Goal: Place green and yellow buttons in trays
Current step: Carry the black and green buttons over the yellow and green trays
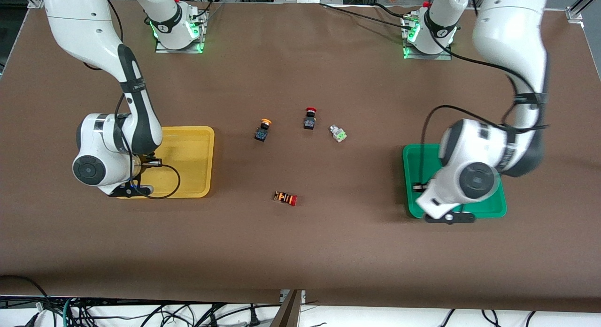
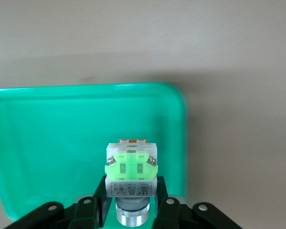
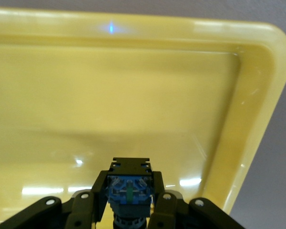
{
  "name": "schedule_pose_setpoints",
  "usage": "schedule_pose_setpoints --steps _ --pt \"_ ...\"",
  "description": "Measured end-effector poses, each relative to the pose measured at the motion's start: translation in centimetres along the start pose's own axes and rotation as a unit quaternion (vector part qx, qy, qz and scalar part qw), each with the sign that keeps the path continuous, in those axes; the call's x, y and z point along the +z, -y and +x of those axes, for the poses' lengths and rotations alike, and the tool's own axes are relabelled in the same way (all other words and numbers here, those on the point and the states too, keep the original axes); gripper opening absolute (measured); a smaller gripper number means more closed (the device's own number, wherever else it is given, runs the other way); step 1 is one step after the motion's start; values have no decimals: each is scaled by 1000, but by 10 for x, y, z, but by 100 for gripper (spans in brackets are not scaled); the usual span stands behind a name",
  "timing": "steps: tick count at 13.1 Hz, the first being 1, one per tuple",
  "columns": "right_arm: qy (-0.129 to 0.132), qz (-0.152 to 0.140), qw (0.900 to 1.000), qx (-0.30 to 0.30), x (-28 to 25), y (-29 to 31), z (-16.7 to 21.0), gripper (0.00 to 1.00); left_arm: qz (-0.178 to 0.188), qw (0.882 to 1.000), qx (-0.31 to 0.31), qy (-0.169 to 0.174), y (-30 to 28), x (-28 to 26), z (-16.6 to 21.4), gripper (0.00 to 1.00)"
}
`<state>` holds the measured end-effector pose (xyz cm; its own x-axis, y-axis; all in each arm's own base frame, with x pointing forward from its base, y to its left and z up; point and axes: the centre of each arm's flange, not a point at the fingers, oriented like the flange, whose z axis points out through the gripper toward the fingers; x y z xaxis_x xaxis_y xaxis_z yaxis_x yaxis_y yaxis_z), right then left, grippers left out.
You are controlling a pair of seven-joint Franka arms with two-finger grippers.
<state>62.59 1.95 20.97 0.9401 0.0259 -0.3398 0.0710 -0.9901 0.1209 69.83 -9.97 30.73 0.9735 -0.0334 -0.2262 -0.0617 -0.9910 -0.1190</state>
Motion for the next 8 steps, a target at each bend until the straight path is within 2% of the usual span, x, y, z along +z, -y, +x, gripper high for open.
schedule_pose_setpoints --steps 2,3,5,7,8 --pt "0 1 1000 3 5 -6 -1 41 -8 999 26 29 47 26 -5 41" --pt "-1 2 1000 4 5 -8 -1 49 -10 999 30 44 55 44 -8 41" --pt "-5 2 1000 -2 -3 -4 1 69 -14 998 38 51 49 76 -15 41" --pt "13 4 1000 -16 -28 14 -1 92 -19 998 50 39 34 107 -20 41" --pt "21 7 1000 -23 -43 29 -3 99 -21 998 54 33 28 120 -23 41"
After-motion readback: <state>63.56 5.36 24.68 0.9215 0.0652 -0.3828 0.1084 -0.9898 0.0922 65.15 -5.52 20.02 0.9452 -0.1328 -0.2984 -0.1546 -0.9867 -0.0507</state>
